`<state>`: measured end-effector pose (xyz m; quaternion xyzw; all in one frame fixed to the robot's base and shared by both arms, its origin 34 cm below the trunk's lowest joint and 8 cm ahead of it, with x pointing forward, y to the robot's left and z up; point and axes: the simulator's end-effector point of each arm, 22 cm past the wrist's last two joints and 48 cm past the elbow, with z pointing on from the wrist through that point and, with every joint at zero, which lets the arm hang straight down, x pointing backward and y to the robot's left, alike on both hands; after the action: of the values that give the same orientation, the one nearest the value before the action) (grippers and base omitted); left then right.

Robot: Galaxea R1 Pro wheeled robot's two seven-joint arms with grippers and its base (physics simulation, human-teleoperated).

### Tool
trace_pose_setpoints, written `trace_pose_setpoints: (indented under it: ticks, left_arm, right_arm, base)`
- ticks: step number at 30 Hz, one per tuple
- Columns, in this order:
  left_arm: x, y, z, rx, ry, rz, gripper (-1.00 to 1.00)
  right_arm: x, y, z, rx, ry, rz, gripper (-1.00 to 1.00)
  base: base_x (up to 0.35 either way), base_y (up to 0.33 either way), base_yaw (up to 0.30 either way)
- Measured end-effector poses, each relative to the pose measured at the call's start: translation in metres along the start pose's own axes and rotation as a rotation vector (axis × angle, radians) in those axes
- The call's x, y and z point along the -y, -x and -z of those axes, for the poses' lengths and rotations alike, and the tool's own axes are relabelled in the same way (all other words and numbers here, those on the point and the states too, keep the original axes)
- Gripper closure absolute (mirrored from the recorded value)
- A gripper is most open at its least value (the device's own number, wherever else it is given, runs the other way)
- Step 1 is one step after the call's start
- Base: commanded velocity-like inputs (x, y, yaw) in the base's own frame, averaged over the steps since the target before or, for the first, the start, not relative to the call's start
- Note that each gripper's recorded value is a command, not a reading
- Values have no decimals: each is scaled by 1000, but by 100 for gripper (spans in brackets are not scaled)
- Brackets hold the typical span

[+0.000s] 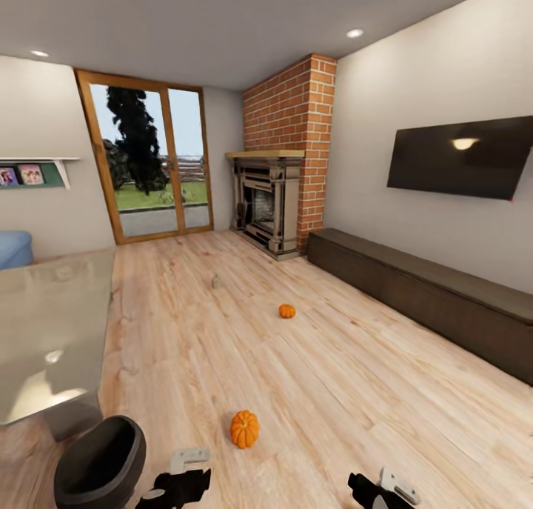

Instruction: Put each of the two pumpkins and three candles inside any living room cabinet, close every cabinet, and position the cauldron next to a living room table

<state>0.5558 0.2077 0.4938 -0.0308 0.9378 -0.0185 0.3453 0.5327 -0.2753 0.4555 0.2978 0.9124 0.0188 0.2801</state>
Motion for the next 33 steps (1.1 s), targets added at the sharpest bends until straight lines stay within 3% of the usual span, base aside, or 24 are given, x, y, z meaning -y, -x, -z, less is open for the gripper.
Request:
trace_pose_setpoints:
  ticks: [11, 33]
  left_arm:
    - [7, 1, 1, 7, -10, -26, -100]
    - [7, 5, 2, 16, -9, -25, -100]
  right_arm:
    - [14, -13, -2, -17, -25, -69, -100]
    - [14, -12, -1, -15, -24, -74, -100]
  base:
    - [289, -107, -280]
    - [226, -225, -280]
